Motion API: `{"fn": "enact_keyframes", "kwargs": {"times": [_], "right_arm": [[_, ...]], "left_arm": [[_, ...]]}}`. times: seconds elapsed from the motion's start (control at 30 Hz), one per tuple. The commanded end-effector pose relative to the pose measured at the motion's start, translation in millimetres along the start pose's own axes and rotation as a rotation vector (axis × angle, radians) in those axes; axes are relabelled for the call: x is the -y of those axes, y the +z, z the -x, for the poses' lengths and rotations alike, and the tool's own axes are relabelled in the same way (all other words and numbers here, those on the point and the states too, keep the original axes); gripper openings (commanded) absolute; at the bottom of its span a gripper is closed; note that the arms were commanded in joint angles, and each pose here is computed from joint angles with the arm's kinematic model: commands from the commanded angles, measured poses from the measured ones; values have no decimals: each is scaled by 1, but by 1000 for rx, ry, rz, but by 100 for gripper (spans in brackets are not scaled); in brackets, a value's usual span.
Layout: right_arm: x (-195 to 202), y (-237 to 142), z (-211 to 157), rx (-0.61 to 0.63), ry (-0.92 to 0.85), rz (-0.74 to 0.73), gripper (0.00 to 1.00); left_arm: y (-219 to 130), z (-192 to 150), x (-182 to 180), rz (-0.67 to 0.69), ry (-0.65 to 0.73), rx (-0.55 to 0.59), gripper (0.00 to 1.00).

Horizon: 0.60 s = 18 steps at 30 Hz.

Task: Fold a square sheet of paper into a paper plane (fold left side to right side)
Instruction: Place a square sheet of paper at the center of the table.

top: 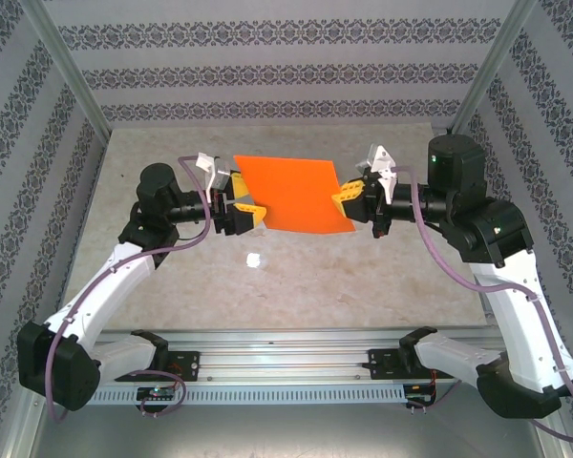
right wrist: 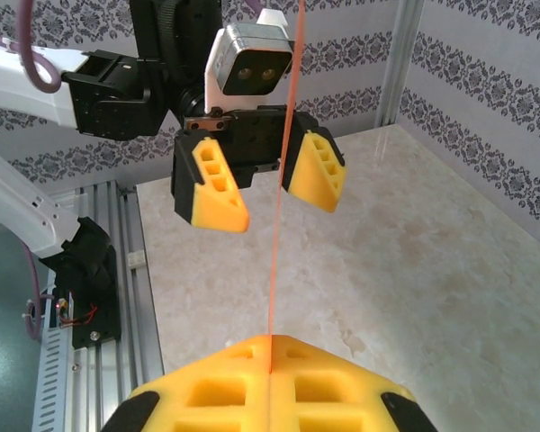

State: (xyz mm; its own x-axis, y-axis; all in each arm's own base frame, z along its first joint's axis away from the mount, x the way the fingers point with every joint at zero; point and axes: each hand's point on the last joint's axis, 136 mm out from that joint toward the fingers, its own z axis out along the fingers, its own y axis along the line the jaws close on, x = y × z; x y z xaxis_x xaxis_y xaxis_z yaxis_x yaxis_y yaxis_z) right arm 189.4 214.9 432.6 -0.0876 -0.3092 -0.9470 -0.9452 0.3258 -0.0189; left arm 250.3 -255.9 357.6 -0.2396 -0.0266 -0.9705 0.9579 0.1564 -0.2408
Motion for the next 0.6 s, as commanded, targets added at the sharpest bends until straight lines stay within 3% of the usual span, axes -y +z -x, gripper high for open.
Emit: {"fn": "enact_keyframes", "kwargs": {"times": [0.0, 0.1, 0.2, 0.4, 0.57], "right_arm": [[0, 0, 2, 21, -33, -6, 0], [9, 0, 1, 37, 6, -28, 0], [20, 1, -3, 48, 55, -60, 0], [54, 15, -31, 29, 172, -161, 0], [80, 46, -72, 10, 312, -180, 0]], "left_arm": [[2, 6, 12, -56, 35, -8, 56], [2, 6, 13, -58, 32, -12, 32], [2, 6, 12, -50, 21, -14, 15], [3, -4, -11, 81, -139, -48, 1], [3, -33, -38, 204, -368, -117, 0]]}}
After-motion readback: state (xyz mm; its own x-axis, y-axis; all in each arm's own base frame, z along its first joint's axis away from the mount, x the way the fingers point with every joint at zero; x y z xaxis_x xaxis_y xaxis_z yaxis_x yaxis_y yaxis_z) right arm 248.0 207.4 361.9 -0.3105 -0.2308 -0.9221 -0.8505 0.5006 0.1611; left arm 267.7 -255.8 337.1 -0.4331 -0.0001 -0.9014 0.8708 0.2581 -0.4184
